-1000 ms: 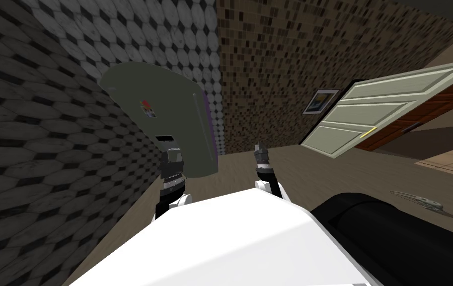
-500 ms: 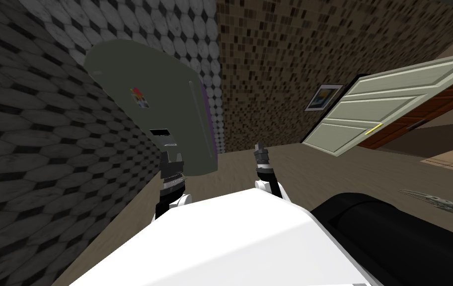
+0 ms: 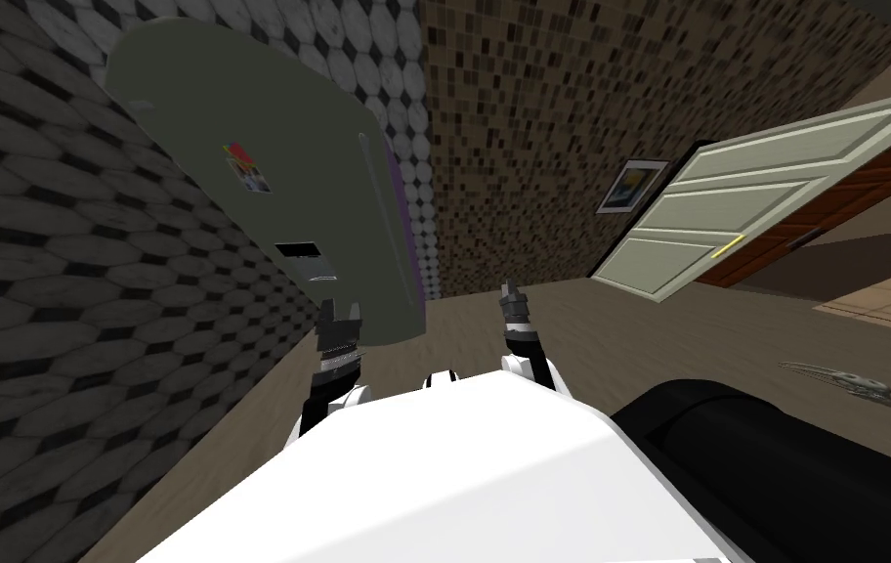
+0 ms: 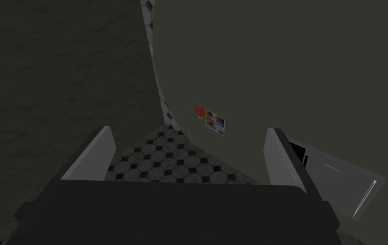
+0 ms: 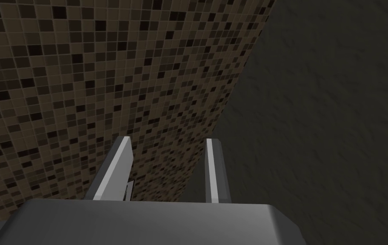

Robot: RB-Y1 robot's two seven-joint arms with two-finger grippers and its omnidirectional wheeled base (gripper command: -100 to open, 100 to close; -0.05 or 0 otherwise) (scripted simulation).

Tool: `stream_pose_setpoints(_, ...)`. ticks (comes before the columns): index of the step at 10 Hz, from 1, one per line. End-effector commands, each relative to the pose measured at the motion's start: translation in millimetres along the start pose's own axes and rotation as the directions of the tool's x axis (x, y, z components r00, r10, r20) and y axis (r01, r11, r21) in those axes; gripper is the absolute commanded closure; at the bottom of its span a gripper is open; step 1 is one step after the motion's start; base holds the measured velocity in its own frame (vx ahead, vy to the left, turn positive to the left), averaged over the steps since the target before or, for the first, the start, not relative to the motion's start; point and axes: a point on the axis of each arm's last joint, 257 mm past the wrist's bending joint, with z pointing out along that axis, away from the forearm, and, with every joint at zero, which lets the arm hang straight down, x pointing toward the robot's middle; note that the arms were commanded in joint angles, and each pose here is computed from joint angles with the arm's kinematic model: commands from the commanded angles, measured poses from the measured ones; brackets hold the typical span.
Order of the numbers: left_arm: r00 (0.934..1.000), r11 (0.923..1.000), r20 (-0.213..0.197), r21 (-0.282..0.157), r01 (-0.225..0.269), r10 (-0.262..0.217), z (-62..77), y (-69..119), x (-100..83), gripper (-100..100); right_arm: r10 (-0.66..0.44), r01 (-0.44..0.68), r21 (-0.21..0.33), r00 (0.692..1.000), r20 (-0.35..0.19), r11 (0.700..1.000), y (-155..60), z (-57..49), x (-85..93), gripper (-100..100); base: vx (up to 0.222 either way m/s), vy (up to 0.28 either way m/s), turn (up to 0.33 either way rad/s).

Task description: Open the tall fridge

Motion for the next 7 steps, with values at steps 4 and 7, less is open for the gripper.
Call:
stream_pose_setpoints(4,0.9964,0.9937,-0.054,-0.088,-0.069,0.065,-3.5,44.3,-35.7,-100,0.000,0.000,0.000,1.000,0.000,1.000,0.0,0.0,0.0,0,0.058,-0.037,-0.121)
stream_pose_setpoints(7,0.9960,0.9865,-0.026,-0.138,-0.088,0.085,-5.2,68.2,-68.6,-100,0.000,0.000,0.000,1.000,0.000,1.000,0.0,0.0,0.0,0,0.067,-0.044,-0.147)
